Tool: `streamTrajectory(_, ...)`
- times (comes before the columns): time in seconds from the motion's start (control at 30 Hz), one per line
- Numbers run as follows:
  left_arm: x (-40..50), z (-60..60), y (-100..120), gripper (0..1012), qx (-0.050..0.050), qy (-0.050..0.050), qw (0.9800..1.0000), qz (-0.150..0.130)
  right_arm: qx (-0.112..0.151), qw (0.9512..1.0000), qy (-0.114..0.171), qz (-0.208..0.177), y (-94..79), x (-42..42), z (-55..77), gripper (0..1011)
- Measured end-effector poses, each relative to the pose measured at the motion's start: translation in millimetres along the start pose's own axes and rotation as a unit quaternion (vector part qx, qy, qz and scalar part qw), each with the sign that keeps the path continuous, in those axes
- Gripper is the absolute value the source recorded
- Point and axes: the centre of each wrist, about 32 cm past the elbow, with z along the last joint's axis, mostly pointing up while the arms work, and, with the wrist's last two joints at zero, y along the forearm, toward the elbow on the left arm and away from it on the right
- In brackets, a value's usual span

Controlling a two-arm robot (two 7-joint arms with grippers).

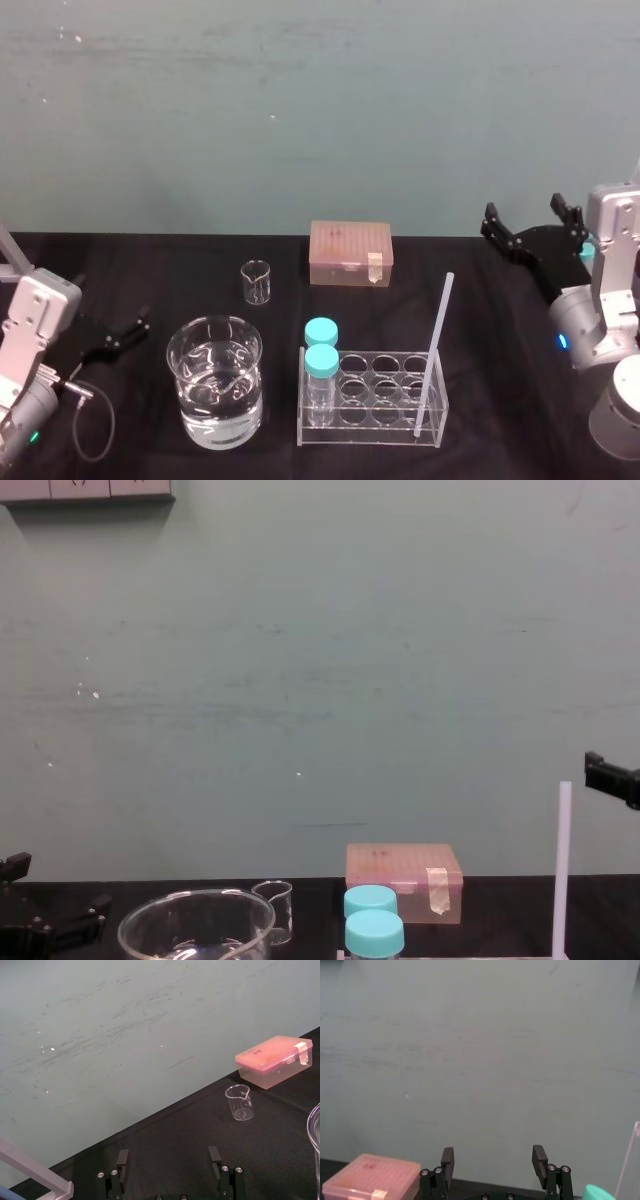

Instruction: Pick up the stirring rod with one hand, then place it down.

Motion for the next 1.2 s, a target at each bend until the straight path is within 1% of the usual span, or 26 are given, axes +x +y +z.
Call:
streamTrajectory(0.1, 0.0, 0.0, 0.0, 1005, 0.000, 0.000, 1.0000, 0.000, -0.010, 0.9999, -0.004, 0.002, -1.7, -1.5, -2.5, 1003)
streamTrajectory(0.23, 0.0, 0.0, 0.0, 1005, 0.000, 0.000, 1.0000, 0.000, -0.024, 0.9997, -0.004, 0.009, -3.0, -1.4, -3.4, 1003)
streamTrajectory(1.2, 0.0, 0.0, 0.0, 1005, 0.000, 0.000, 1.0000, 0.000, -0.019, 0.9998, -0.005, 0.008, -2.7, -2.0, -3.3, 1003)
